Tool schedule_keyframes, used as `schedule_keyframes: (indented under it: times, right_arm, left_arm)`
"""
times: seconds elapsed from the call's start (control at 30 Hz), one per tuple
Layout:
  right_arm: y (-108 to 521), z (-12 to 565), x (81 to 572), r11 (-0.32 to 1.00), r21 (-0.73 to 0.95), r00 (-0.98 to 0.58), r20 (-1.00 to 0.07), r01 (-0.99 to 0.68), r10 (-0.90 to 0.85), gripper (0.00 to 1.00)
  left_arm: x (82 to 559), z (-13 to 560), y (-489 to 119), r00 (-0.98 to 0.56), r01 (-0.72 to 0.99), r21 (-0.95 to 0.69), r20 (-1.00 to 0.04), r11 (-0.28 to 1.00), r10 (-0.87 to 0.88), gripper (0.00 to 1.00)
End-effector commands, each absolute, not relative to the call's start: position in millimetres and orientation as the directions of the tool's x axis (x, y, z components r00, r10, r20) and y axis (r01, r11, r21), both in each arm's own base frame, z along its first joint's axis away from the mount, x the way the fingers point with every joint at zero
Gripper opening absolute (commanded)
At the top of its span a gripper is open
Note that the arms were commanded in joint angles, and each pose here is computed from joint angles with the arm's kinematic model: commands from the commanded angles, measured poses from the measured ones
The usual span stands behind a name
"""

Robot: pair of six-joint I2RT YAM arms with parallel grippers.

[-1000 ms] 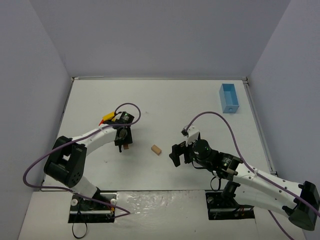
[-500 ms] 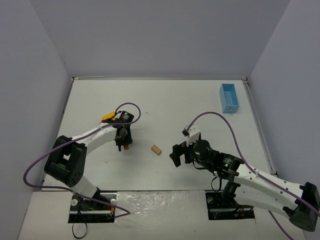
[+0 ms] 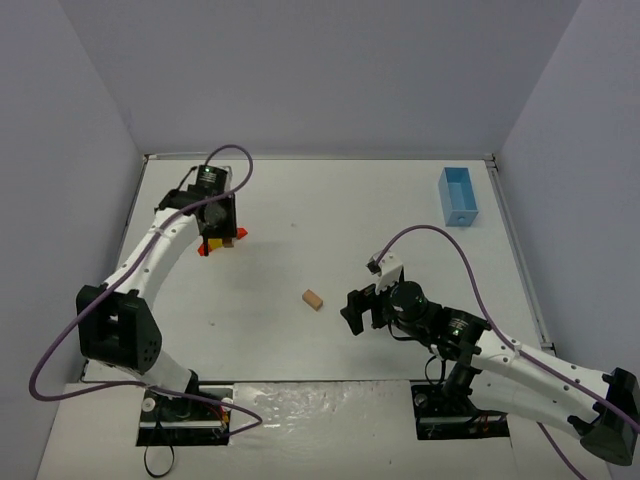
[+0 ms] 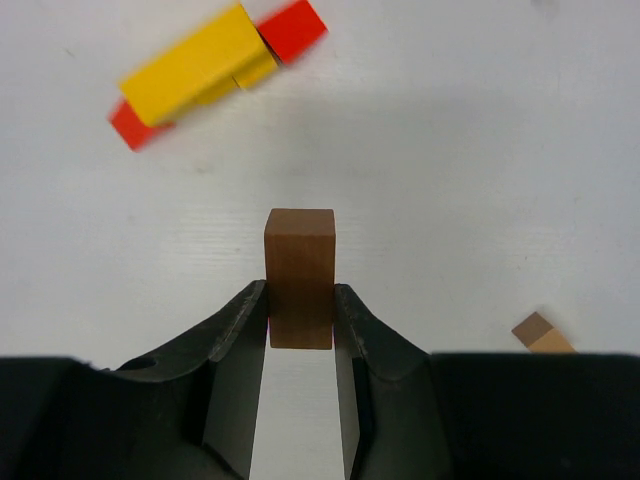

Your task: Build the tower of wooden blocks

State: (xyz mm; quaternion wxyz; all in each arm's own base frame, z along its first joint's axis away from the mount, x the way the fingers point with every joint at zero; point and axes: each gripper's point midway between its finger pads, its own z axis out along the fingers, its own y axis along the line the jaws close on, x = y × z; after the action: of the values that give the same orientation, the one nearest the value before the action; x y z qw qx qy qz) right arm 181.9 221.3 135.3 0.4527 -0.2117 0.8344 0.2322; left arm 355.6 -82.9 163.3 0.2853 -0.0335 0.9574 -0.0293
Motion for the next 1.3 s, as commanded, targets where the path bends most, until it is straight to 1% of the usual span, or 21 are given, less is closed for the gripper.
schedule_keyframes:
  times: [0.0,0.13,0.2,0.27,0.33,0.4,0.47,0.57,0.6,0.8,0.9,0.97,1.03,1.07,1.17,1.27]
  right_arm:
    - [227.0,147.6,186.8,0.797,0.219,-0.478,-0.873,-0.562,-0.096,0.95]
    - [226.1,146.8,187.9,0.802,0.216,-0.478,-0.873,-0.557,-0.097,0.95]
    - [226.3,147.8,188.0,0.802,0.218,-0.478,-0.874,-0.556,-0.094,0.95]
    - [226.3,147.5,188.1,0.802,0.217,-0.477,-0.873,-0.557,-0.095,0.95]
    - [226.4,146.8,187.7,0.801,0.218,-0.479,-0.872,-0.557,-0.096,0.95]
    - [226.1,147.5,187.9,0.802,0.217,-0.477,-0.873,-0.557,-0.096,0.95]
    - [226.2,148.0,187.7,0.8,0.218,-0.476,-0.874,-0.558,-0.094,0.95]
    - [226.6,146.9,187.0,0.798,0.219,-0.479,-0.873,-0.561,-0.097,0.95]
    - [226.6,146.6,187.0,0.798,0.219,-0.479,-0.872,-0.561,-0.098,0.95]
    - [228.2,145.1,185.4,0.793,0.223,-0.485,-0.868,-0.567,-0.103,0.95]
    - [228.7,144.9,184.5,0.789,0.227,-0.488,-0.867,-0.57,-0.103,0.95]
    - [228.7,145.2,184.9,0.79,0.226,-0.487,-0.868,-0.57,-0.103,0.95]
    - [228.9,143.9,184.8,0.791,0.224,-0.489,-0.866,-0.57,-0.107,0.95]
    - [229.2,144.2,185.1,0.791,0.225,-0.489,-0.866,-0.569,-0.106,0.95]
    - [229.5,142.4,185.9,0.795,0.222,-0.494,-0.863,-0.565,-0.11,0.95]
    - [229.5,141.6,186.5,0.797,0.22,-0.495,-0.862,-0.563,-0.112,0.95]
  left_arm:
    - [370.0,221.6,-40.3,-0.778,-0.062,0.012,-0.627,0.998,-0.041,0.0]
    - [388.1,238.3,-15.1,-0.729,-0.216,-0.059,-0.655,0.975,-0.201,0.0]
    - [396.3,232.2,-11.2,-0.719,-0.281,-0.094,-0.639,0.955,-0.275,0.0]
    - [402.3,228.1,-12.5,-0.718,-0.3,-0.112,-0.627,0.947,-0.302,0.0]
    - [411.6,223.5,-13.3,-0.729,-0.291,-0.105,-0.62,0.951,-0.291,0.0]
    - [417.6,220.3,-11.4,-0.75,-0.245,-0.066,-0.62,0.967,-0.232,0.0]
    - [421.4,213.7,-5.4,-0.763,-0.249,-0.047,-0.606,0.967,-0.226,0.0]
    - [427.0,213.3,-3.9,-0.763,-0.252,-0.092,-0.593,0.963,-0.256,0.0]
    - [428.5,212.1,-3.4,-0.772,-0.229,-0.078,-0.593,0.97,-0.23,0.0]
    - [432.5,209.0,3.6,-0.798,-0.132,-0.002,-0.593,0.991,-0.107,0.0]
    - [432.3,208.6,1.8,-0.802,-0.103,-0.01,-0.591,0.995,-0.089,0.0]
    - [430.4,207.3,5.1,-0.803,-0.126,-0.003,-0.587,0.992,-0.104,0.0]
    - [425.7,203.3,7.3,-0.8,-0.202,-0.02,-0.573,0.979,-0.177,0.0]
    - [423.4,201.3,6.8,-0.79,-0.256,-0.046,-0.566,0.966,-0.237,0.0]
    - [415.4,190.1,-0.4,-0.775,-0.348,-0.114,-0.524,0.931,-0.354,0.0]
    - [410.5,183.8,-0.6,-0.757,-0.409,-0.131,-0.505,0.903,-0.416,0.0]
